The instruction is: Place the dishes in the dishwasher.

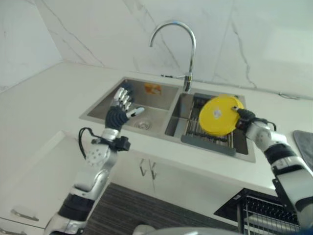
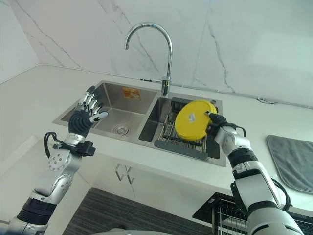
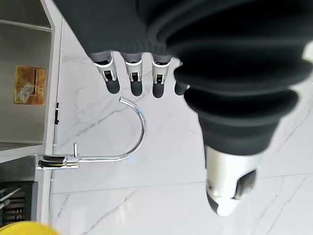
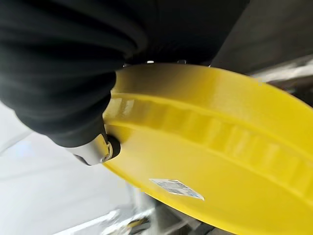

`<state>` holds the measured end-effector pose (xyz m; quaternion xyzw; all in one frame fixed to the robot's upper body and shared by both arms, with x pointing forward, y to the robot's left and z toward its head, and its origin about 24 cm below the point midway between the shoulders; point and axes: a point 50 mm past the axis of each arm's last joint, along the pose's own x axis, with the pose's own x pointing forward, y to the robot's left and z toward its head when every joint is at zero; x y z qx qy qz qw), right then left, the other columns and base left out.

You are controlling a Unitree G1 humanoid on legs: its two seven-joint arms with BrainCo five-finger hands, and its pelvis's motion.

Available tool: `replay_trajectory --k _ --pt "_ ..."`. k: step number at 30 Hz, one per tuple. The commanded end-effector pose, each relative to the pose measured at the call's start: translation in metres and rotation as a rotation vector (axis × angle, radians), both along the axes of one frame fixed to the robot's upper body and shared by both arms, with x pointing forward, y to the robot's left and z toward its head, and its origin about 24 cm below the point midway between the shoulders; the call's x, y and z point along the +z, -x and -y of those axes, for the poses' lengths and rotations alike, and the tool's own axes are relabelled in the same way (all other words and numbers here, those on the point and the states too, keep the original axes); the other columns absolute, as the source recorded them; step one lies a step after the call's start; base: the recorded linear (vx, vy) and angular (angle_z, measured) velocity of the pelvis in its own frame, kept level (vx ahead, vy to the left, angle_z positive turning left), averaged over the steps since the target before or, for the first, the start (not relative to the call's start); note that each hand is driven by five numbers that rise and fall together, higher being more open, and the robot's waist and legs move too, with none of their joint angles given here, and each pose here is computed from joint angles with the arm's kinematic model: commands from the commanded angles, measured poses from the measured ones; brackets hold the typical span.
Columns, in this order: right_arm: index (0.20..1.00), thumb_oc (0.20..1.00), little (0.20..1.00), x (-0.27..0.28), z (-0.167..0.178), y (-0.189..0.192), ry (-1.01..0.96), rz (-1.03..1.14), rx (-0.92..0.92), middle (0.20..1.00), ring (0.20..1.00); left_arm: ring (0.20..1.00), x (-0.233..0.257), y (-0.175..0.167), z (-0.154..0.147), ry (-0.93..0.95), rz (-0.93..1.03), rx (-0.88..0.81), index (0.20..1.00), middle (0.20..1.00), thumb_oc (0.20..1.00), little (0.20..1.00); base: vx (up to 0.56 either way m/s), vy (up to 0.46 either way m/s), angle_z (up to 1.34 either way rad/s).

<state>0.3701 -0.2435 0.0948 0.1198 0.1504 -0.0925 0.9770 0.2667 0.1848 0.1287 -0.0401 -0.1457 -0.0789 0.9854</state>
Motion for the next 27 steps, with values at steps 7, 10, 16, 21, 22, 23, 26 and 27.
replay_trajectory --k 7,10,16,21,22,23,26,27 --pt "0.200 0.200 0.200 0.079 -0.003 0.012 -0.475 0.531 -0.081 0.200 0.200 1.000 0.017 0.007 0.000 0.014 0.128 -0.036 1.000 1.000 1.000 1.000 0.00 0.003 -0.01" --pt "0.200 0.200 0.200 0.083 -0.007 0.042 -0.562 0.655 -0.082 0.200 0.200 1.000 0.017 0.014 -0.007 0.037 0.153 -0.010 1.000 1.000 1.000 1.000 0.02 0.065 -0.07" --pt "0.200 0.200 0.200 0.070 -0.008 0.086 -0.568 0.724 -0.021 0.200 0.200 1.000 0.020 0.025 -0.009 0.032 0.190 -0.016 1.000 1.000 1.000 1.000 0.03 0.097 -0.11" --pt "0.200 0.200 0.200 0.071 -0.004 0.107 -0.562 0.766 -0.002 0.200 0.200 1.000 0.027 0.027 -0.016 0.017 0.223 0.008 1.000 1.000 1.000 1.000 0.02 0.158 -0.16" --pt "0.200 0.200 0.200 0.071 -0.003 0.110 -0.570 0.777 0.000 0.200 0.200 1.000 0.029 0.027 -0.018 0.013 0.231 0.012 1.000 1.000 1.000 1.000 0.03 0.189 -0.01" --pt "0.200 0.200 0.200 0.072 -0.001 0.116 -0.583 0.798 -0.011 0.200 0.200 1.000 0.032 0.027 -0.021 0.009 0.242 0.019 1.000 1.000 1.000 1.000 0.03 0.186 -0.03" --pt "0.200 0.200 0.200 0.065 0.002 0.133 -0.612 0.827 -0.038 0.200 0.200 1.000 0.036 0.028 -0.029 0.023 0.256 0.019 1.000 1.000 1.000 1.000 0.05 0.218 -0.07" --pt "0.200 0.200 0.200 0.063 0.003 0.136 -0.617 0.828 -0.046 0.200 0.200 1.000 0.036 0.029 -0.028 0.023 0.258 0.010 1.000 1.000 1.000 1.000 0.04 0.162 -0.12"
